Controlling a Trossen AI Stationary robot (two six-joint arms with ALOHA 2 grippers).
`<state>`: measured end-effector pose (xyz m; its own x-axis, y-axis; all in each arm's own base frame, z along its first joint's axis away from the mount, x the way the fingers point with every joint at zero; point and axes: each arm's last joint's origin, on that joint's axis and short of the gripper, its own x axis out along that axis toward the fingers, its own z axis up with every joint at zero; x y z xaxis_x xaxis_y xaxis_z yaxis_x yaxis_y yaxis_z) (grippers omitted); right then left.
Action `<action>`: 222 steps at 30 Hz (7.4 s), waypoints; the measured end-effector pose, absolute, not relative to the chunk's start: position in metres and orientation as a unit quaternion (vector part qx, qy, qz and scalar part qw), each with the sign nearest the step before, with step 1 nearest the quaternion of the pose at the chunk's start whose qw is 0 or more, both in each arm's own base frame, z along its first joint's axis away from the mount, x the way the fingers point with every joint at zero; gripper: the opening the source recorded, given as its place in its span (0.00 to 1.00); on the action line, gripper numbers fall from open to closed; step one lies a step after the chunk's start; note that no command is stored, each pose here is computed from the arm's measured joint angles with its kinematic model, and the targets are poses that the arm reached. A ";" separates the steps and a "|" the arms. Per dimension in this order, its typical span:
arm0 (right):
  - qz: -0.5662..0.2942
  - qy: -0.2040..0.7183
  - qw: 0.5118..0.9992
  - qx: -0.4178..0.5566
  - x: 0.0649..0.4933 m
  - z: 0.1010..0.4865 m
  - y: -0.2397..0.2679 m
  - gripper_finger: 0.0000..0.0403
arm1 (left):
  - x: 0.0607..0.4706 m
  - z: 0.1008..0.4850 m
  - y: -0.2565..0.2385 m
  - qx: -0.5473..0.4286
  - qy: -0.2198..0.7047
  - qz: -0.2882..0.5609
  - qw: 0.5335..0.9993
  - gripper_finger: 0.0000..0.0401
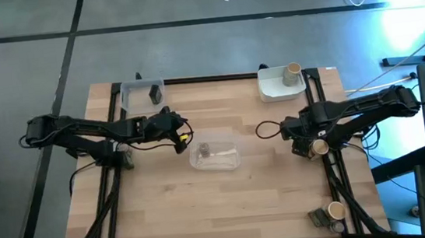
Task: Sort spices by type
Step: Put the black seasoning can into the top transparent bin
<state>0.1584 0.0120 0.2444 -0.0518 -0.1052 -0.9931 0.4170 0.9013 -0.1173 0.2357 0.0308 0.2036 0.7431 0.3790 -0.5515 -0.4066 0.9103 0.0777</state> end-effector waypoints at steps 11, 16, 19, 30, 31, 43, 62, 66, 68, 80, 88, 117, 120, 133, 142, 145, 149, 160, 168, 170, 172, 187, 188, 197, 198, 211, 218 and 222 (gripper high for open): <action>-0.184 0.714 0.666 0.113 0.154 0.213 0.012 0.87 | 0.236 0.204 0.031 -0.015 0.290 0.207 0.934 0.64; -0.190 0.727 0.652 0.099 0.156 0.203 0.012 0.87 | 0.236 0.204 0.031 -0.015 0.290 0.207 0.934 0.64; -0.191 0.738 0.642 0.084 0.160 0.198 0.012 0.87 | 0.236 0.204 0.031 -0.015 0.288 0.207 0.935 0.64; -0.174 0.782 0.597 0.044 0.170 0.180 0.012 0.70 | 0.237 0.205 0.031 -0.013 0.282 0.206 0.937 0.64; -0.171 0.783 0.597 0.041 0.171 0.179 0.012 0.66 | 0.237 0.205 0.031 -0.013 0.282 0.206 0.937 0.64; -0.151 0.748 0.646 0.010 0.192 0.203 0.013 0.32 | 0.237 0.205 0.031 -0.013 0.282 0.206 0.937 0.64; -0.195 0.551 0.811 -0.005 0.255 0.269 -0.059 0.34 | 0.237 0.205 0.031 -0.010 0.283 0.206 0.937 0.64; -0.191 0.541 0.819 -0.012 0.269 0.264 -0.076 0.35 | 0.237 0.205 0.031 -0.005 0.283 0.204 0.937 0.64; -0.180 0.539 0.823 -0.021 0.280 0.261 -0.083 0.33 | 0.237 0.205 0.031 -0.004 0.284 0.204 0.937 0.64; -0.126 0.579 0.803 -0.058 0.359 0.255 -0.123 0.34 | 0.237 0.205 0.031 -0.003 0.285 0.203 0.937 0.64; -0.096 0.645 0.757 -0.039 0.384 0.222 -0.135 0.35 | 0.237 0.206 0.031 -0.001 0.280 0.203 0.938 0.64; -0.046 0.682 0.730 0.008 0.372 0.262 -0.112 0.72 | 0.239 0.209 0.031 0.000 0.266 0.203 0.942 0.64; -0.044 0.672 0.740 0.002 0.355 0.284 -0.104 0.72 | 0.241 0.211 0.032 0.007 0.252 0.202 0.947 0.64; -0.111 0.544 0.831 0.028 0.278 0.289 -0.082 0.72 | 0.253 0.215 0.033 0.047 0.202 0.194 0.959 0.64; -0.148 0.463 0.872 0.050 0.249 0.241 -0.074 0.72 | 0.281 0.202 0.054 0.017 0.222 0.193 0.956 0.64; -0.155 0.453 0.876 0.055 0.243 0.225 -0.072 0.72 | 0.294 0.201 0.065 0.011 0.228 0.183 0.956 0.64; -0.159 0.447 0.878 0.062 0.238 0.211 -0.071 0.72 | 0.314 0.198 0.083 0.003 0.235 0.170 0.957 0.64; -0.164 0.445 0.878 0.056 0.237 0.205 -0.071 0.72 | 0.366 0.182 0.119 0.043 0.273 0.127 0.953 0.64; -0.164 0.433 0.885 0.053 0.239 0.207 -0.072 0.72 | 0.382 0.170 0.136 0.035 0.271 0.078 0.959 0.64; -0.164 0.430 0.886 0.053 0.240 0.207 -0.072 0.72 | 0.382 0.163 0.139 0.047 0.278 0.077 0.956 0.64; -0.165 0.430 0.886 0.053 0.240 0.207 -0.072 0.72 | 0.382 0.156 0.143 0.046 0.286 0.078 0.954 0.64; -0.164 0.426 0.888 0.053 0.240 0.208 -0.072 0.72 | 0.383 0.139 0.149 0.050 0.300 0.077 0.950 0.36; -0.164 0.426 0.888 0.053 0.240 0.208 -0.072 0.72 | 0.383 0.139 0.148 0.054 0.300 0.075 0.949 0.33; -0.165 0.428 0.887 0.055 0.240 0.207 -0.072 0.72 | 0.380 0.167 0.139 0.057 0.287 0.096 0.951 0.30; -0.165 0.428 0.887 0.055 0.240 0.207 -0.072 0.72 | 0.377 0.175 0.137 0.061 0.287 0.105 0.950 0.31; -0.164 0.422 0.890 0.052 0.241 0.208 -0.072 0.72 | 0.317 0.259 0.124 0.103 0.316 0.237 0.913 0.30; -0.164 0.422 0.890 0.052 0.241 0.208 -0.072 0.72 | 0.268 0.273 0.123 0.086 0.307 0.341 0.884 0.29; -0.163 0.422 0.890 0.048 0.241 0.208 -0.072 0.72 | 0.241 0.276 0.121 0.065 0.295 0.389 0.870 0.29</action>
<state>0.2412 -0.0721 0.2085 0.5905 -0.2487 -0.7678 0.3305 0.9424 -0.0511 0.2408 0.1215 0.2763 0.5236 0.7149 -0.4635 -0.6385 0.6894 0.3421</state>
